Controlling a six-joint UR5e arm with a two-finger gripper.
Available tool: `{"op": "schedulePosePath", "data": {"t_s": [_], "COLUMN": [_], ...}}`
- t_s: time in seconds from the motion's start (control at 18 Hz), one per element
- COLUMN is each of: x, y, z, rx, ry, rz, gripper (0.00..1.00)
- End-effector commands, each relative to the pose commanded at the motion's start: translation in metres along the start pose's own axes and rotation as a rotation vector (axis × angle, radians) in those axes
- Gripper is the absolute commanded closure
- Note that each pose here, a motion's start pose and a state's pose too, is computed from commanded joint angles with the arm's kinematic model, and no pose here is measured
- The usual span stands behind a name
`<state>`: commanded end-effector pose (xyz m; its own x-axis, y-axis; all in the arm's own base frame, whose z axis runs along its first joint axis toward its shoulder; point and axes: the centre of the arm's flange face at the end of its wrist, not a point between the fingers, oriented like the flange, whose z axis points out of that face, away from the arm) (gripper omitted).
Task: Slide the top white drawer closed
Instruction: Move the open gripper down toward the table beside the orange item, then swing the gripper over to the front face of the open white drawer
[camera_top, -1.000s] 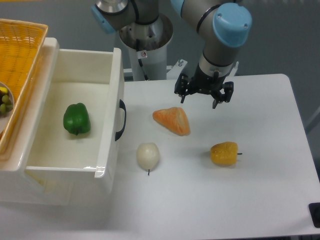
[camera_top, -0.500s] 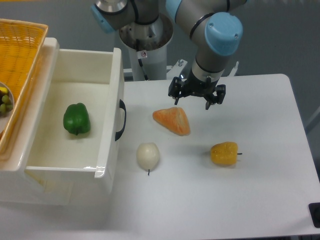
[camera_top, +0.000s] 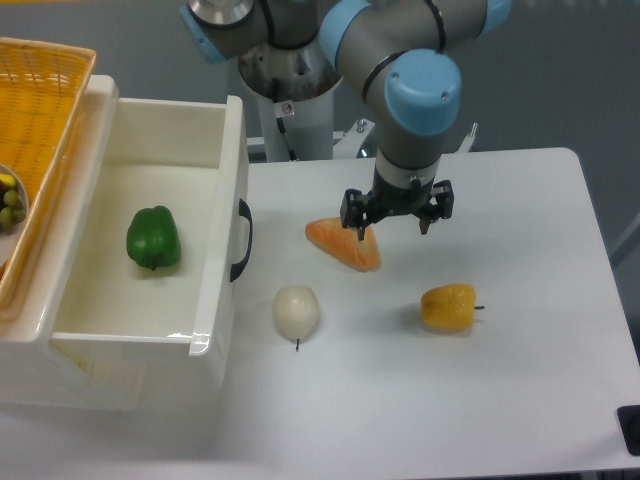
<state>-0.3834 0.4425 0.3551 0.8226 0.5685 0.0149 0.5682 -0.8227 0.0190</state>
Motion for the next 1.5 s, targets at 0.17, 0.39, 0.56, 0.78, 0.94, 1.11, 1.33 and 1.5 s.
{"op": "schedulePosePath", "data": {"t_s": [0.17, 0.39, 0.56, 0.78, 0.94, 1.11, 1.33, 1.5], "x": [0.021, 0.036, 0.041, 0.057, 0.060, 0.063, 0.069, 0.071], "y": [-0.006, -0.011, -0.012, -0.014, -0.013, -0.013, -0.014, -0.013], "z": [0.017, 0.032, 0.038, 0.045, 0.049, 0.051, 0.059, 0.064], "rx": [-0.031, -0.052, -0.056, -0.068, -0.076, -0.078, -0.092, -0.101], "ry": [0.009, 0.051, 0.085, 0.089, 0.091, 0.096, 0.104, 0.107], "rz": [0.023, 0.057, 0.058, 0.085, 0.089, 0.094, 0.103, 0.104], "gripper": [0.00, 0.00, 0.00, 0.00, 0.00, 0.00, 0.00, 0.00]}}
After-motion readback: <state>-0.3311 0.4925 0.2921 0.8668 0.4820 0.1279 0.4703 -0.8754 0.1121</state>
